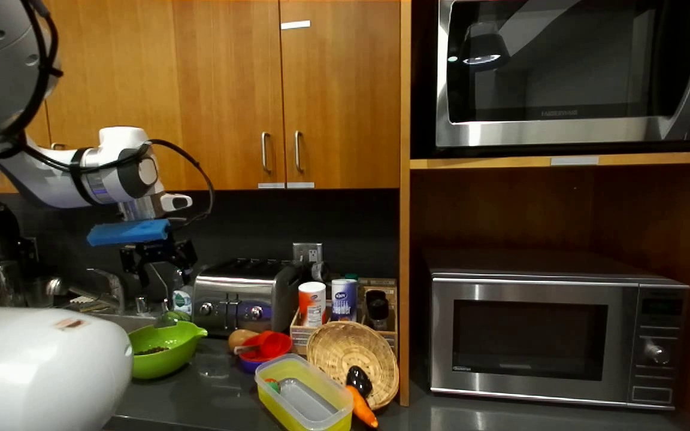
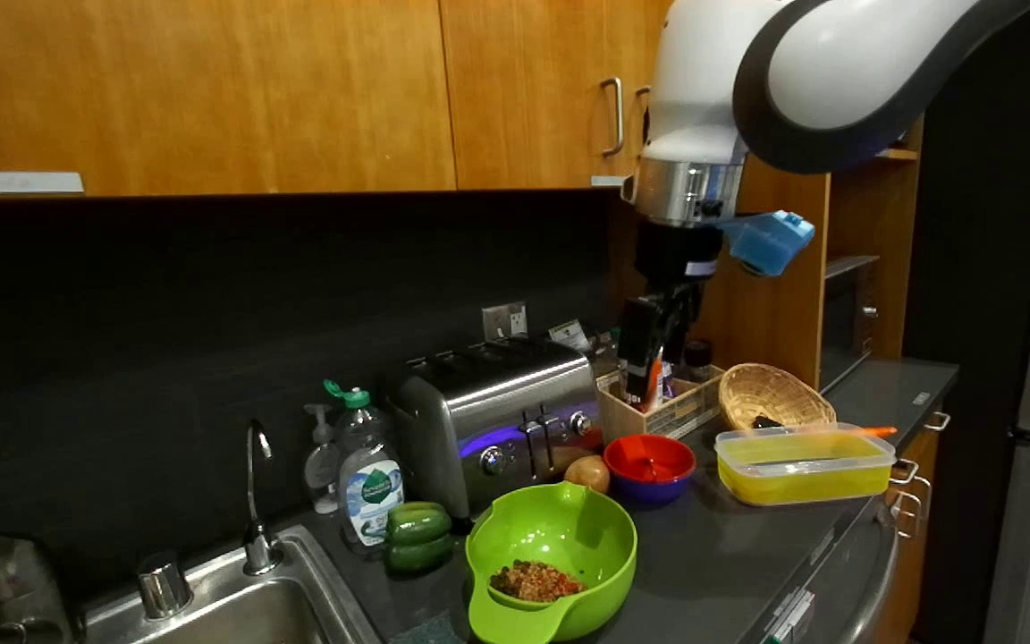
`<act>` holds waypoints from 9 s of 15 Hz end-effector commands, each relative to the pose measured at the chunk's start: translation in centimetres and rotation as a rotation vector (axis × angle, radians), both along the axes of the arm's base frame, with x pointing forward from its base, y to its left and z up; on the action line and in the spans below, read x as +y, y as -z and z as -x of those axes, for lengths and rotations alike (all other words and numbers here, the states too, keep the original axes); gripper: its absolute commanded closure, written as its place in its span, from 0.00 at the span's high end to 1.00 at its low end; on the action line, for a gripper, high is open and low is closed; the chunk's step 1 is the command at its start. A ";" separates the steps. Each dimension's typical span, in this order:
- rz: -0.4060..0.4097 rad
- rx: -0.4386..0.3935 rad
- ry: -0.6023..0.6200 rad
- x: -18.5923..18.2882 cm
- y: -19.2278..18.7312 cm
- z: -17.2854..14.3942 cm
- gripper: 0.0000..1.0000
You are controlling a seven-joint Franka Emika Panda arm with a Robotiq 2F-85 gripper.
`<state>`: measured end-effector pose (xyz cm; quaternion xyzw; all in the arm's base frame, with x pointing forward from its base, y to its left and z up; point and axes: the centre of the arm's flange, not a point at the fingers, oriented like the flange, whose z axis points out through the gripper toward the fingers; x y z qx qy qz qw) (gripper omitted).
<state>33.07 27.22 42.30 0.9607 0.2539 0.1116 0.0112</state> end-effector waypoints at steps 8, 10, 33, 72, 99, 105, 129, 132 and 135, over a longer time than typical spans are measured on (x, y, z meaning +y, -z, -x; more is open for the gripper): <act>0.033 0.147 -0.012 1.2 2.1 -1.7 0.74; 0.036 0.157 -0.014 1.4 2.2 -1.8 0.93; 0.017 0.268 -0.193 3.8 5.9 -6.0 1.00; 0.138 0.187 0.033 -0.9 6.5 -6.3 1.00; 0.171 0.189 0.092 0.4 6.3 -5.0 1.00; 0.167 0.186 0.092 0.7 5.8 -5.3 1.00; 0.171 0.206 0.100 0.7 6.9 -4.5 1.00; 0.162 0.221 0.101 1.1 6.8 -4.9 1.00; 0.146 0.229 0.098 1.5 5.0 -6.1 1.00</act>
